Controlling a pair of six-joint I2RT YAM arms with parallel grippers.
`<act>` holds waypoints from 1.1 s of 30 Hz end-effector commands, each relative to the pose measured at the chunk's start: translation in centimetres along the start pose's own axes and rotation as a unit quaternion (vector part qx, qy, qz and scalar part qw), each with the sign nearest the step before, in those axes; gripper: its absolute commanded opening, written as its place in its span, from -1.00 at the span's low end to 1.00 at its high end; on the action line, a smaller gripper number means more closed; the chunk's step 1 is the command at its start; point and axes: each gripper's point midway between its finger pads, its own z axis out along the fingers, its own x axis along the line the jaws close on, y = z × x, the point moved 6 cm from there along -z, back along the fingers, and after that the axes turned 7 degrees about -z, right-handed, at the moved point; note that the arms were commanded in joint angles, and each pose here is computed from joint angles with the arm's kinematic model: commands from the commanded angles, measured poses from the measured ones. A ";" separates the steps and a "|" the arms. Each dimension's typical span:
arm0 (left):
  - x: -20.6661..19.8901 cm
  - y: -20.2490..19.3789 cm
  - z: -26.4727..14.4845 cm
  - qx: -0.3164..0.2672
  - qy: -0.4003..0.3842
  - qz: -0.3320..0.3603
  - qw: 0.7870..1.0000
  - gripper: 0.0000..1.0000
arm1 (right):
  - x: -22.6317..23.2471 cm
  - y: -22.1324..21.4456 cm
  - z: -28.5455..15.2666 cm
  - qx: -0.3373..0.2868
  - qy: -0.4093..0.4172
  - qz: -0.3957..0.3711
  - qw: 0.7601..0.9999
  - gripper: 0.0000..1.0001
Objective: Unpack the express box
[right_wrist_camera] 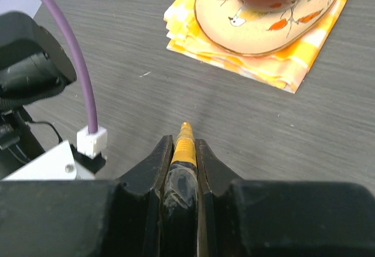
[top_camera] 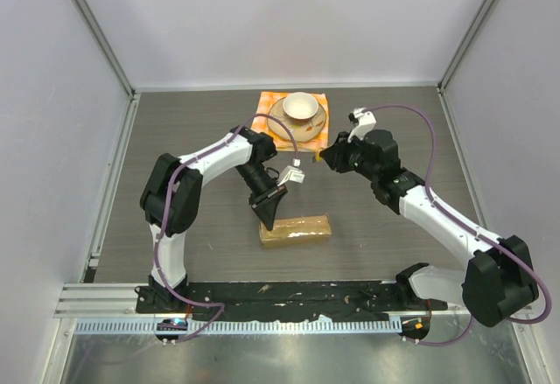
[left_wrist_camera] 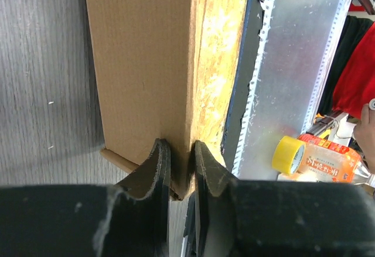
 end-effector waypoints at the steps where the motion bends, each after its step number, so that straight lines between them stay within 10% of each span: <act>1: -1.8 0.1 -1.5 -0.009 -0.007 -0.011 1.000 -0.60 | 0.9 0.6 -1.4 -0.023 0.021 0.007 1.000 -0.99; 18: -2.5 1.1 -3.2 -0.054 0.060 0.027 0.996 0.99 | 1.0 -0.6 -2.4 -0.012 0.028 0.017 0.999 -0.99; 33: -4.3 -1.7 -4.1 -0.274 0.223 0.134 0.926 1.00 | 1.0 1.0 -3.2 -0.037 0.018 -0.003 0.999 -0.99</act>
